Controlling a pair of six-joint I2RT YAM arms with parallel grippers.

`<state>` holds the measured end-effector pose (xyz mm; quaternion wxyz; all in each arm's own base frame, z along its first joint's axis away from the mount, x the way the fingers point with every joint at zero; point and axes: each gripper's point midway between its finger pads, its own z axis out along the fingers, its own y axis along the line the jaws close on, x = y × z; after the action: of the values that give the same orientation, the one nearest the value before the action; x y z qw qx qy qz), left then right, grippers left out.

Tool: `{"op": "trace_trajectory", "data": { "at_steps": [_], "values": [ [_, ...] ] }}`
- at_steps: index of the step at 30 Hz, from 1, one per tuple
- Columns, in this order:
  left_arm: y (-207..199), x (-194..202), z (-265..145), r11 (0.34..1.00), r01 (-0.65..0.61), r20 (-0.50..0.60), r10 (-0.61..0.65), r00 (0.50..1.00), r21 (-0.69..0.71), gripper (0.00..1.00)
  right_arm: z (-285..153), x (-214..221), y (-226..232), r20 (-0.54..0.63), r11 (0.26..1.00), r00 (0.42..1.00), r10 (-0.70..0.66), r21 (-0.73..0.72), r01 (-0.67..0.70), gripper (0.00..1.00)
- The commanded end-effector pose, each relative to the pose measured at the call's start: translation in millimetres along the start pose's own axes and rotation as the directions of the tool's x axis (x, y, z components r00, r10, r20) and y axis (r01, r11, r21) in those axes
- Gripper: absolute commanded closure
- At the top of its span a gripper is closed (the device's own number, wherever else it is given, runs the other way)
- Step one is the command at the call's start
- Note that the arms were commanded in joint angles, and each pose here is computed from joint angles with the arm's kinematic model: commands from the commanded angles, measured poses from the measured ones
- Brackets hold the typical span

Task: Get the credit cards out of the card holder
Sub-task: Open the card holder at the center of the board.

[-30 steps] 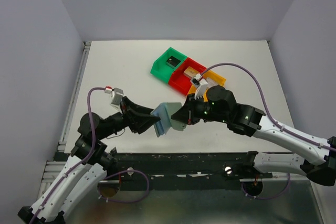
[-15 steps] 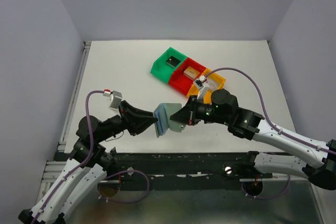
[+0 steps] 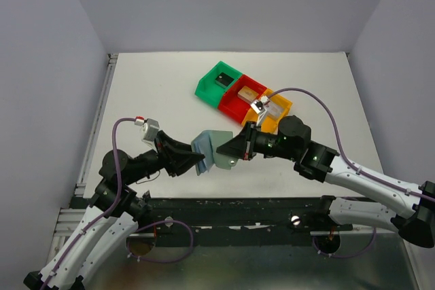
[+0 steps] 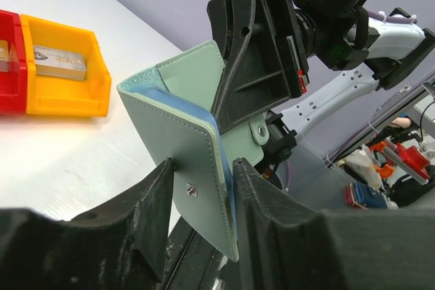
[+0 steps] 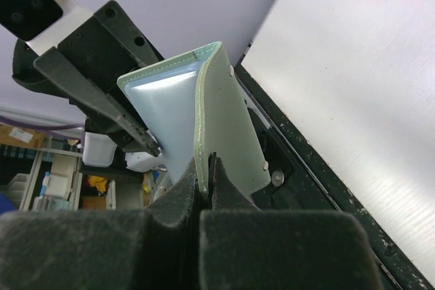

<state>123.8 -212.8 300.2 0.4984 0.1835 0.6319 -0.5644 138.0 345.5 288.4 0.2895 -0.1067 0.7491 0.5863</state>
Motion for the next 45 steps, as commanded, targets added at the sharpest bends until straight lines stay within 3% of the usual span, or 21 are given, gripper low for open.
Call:
{"op": "trace_trajectory", "data": {
  "at_steps": [1,3,6,10,22,32,36,40,45],
  "values": [
    [-4.5,2.7,-2.6,1.000,-0.020,-0.010,0.020,1.000,0.022,0.56,-2.5,-8.6,22.2,0.028,0.995,1.000,0.001,-0.104,0.002,1.00],
    [-6.4,1.1,-2.6,0.999,-0.023,-0.006,0.023,1.000,0.028,0.55,-2.6,-7.9,21.1,0.027,0.993,1.000,0.011,-0.117,-0.008,1.00],
    [-11.3,-1.9,-3.2,0.999,-0.030,0.001,0.030,1.000,0.044,0.43,-2.4,-6.7,19.8,0.023,0.990,0.999,0.031,-0.138,-0.027,1.00],
    [-16.0,-7.2,-5.1,0.998,-0.045,0.019,0.044,0.999,0.053,0.36,-2.5,-8.1,17.4,0.029,0.988,0.999,0.043,-0.147,-0.038,1.00],
    [-19.0,-10.4,-8.2,0.997,-0.063,0.033,0.062,0.998,0.053,0.42,-3.0,-7.9,7.0,0.034,0.984,0.996,0.081,-0.160,-0.074,1.00],
    [-19.4,-11.6,-8.9,0.996,-0.069,0.041,0.067,0.997,0.053,0.61,-2.5,-6.4,4.2,0.029,0.984,0.996,0.081,-0.161,-0.075,1.00],
    [-19.4,-12.0,-9.6,0.996,-0.072,0.046,0.070,0.996,0.051,0.56,-1.2,-4.0,2.3,0.022,0.983,0.996,0.084,-0.165,-0.079,1.00],
    [-21.5,-14.4,-10.7,0.996,-0.071,0.057,0.068,0.996,0.053,0.41,-0.2,-3.1,0.7,0.019,0.982,0.996,0.087,-0.170,-0.082,1.00],
    [-22.0,-13.5,-11.5,0.996,-0.073,0.055,0.070,0.996,0.055,0.43,0.4,-1.8,0.5,0.015,0.981,0.996,0.087,-0.176,-0.083,1.00]
  ]
}}
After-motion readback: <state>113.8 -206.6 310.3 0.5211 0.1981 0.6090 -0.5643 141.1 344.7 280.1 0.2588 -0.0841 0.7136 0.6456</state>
